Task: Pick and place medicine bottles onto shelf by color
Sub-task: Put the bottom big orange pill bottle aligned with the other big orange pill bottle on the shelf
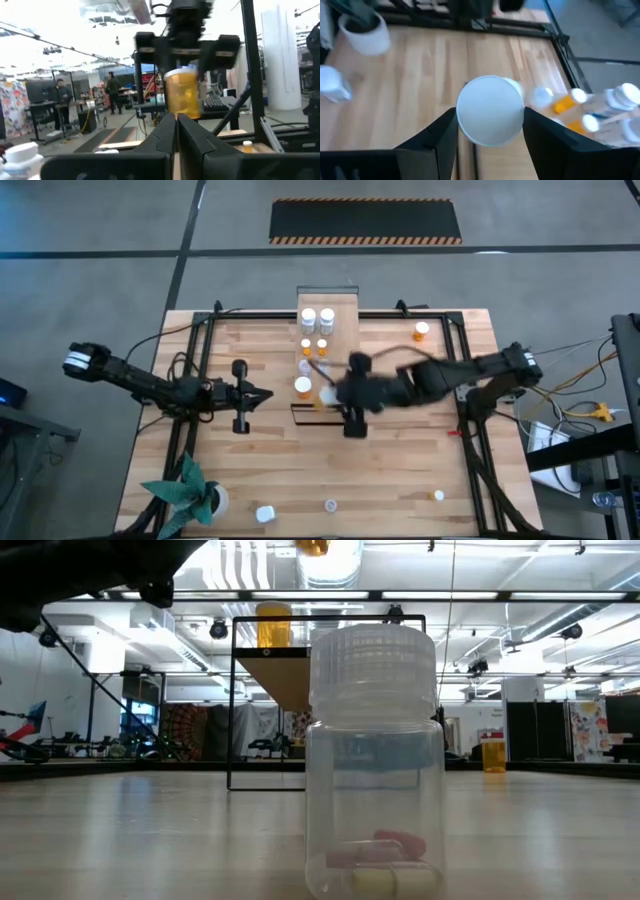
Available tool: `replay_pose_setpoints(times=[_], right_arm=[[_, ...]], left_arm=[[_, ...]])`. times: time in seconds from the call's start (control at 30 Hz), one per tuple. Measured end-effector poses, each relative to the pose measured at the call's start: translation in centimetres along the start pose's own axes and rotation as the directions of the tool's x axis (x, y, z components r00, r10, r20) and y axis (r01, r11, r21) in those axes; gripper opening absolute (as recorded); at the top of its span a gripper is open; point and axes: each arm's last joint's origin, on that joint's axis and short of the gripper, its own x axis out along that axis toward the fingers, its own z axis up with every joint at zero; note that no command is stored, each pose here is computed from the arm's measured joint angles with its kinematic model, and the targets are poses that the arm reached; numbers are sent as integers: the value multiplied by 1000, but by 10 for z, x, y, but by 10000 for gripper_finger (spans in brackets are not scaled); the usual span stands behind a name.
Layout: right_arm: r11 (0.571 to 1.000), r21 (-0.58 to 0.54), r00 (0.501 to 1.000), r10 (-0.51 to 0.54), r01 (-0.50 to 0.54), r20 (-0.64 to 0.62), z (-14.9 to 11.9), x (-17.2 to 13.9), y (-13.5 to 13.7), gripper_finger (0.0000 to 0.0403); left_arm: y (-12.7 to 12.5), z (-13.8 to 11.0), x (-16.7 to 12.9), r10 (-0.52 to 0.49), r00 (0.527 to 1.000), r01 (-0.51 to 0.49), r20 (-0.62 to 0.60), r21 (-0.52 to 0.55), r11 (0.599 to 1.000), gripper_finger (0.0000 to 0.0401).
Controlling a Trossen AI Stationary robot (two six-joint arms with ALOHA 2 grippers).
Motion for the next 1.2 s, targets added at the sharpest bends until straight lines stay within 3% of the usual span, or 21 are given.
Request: replay_pose_setpoints(times=[0.13,0.27,0.63,0.83,1.2], right_arm=[[1000,17,995,13,-11,-95,0,26,-32,189],[999,28,983,22,-17,-181,-7,49,-44,189],[999,48,966,2,11,-258,-20,71,-57,189],[996,84,957,44,-20,-288,-25,80,-59,189],[996,92,953,36,-8,-302,-27,81,-59,204]], left_arm=[[0,1,-1,1,1000,-1,6,21,1000,2],[0,0,0,0,1000,0,1,24,1000,2],[0,-2,0,-3,1000,4,-16,24,1000,2],[0,-2,0,-3,1000,4,-16,20,1000,2],[0,-2,0,-3,1000,4,-17,19,1000,2]])
